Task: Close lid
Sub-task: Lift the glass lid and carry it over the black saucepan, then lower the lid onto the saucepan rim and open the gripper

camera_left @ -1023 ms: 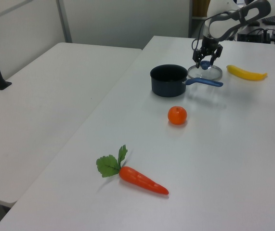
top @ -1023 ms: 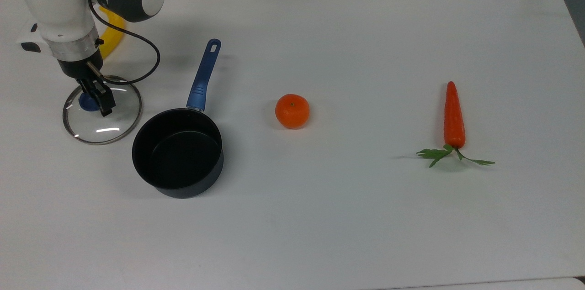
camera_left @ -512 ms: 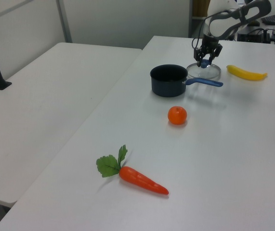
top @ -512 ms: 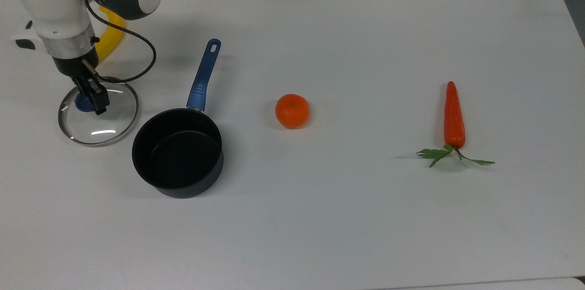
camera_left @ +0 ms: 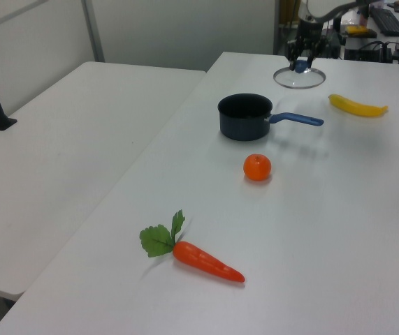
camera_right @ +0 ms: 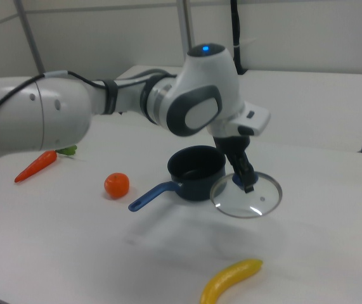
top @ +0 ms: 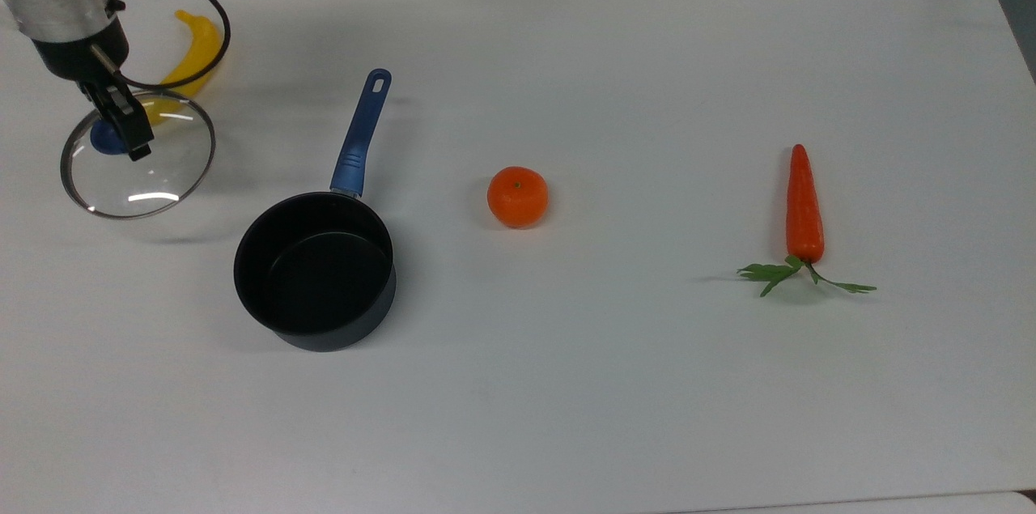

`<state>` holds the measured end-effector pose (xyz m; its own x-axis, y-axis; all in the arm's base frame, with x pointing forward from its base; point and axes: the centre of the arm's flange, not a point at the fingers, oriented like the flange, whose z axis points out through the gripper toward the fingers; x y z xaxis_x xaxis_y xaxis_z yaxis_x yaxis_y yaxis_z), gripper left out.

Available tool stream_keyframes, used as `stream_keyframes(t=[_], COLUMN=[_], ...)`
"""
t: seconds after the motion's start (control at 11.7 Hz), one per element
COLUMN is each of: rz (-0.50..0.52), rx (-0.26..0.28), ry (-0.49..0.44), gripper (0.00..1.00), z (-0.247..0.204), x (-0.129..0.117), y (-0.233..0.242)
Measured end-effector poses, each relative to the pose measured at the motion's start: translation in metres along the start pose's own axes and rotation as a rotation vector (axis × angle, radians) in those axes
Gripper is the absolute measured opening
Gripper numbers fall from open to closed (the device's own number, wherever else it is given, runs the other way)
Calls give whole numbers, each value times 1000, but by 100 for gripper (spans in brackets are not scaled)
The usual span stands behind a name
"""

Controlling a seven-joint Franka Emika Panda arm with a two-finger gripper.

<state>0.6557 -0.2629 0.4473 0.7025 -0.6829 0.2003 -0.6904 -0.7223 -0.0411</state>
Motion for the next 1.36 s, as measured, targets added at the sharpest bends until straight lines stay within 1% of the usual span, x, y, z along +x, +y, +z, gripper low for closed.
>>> stream_keyframes(t=[0.09, 0.17, 0.34, 0.51, 0.68, 0.85, 1.02, 1.36], rz=[-11, -35, -80, -94, -108, -108, -115, -99], rx=[4, 10, 24, 44, 57, 57, 46, 46], ry=[0, 0, -9, -3, -4, -6, -17, -2], gripper=[61, 61, 61, 61, 61, 61, 61, 61], z=[-10, -14, -15, -23, -27, -20, -6, 1], x=[-1, -7, -32, -59, -82, -89, -90, -82], y=[-8, -24, -75, -127, -166, -183, -189, -195])
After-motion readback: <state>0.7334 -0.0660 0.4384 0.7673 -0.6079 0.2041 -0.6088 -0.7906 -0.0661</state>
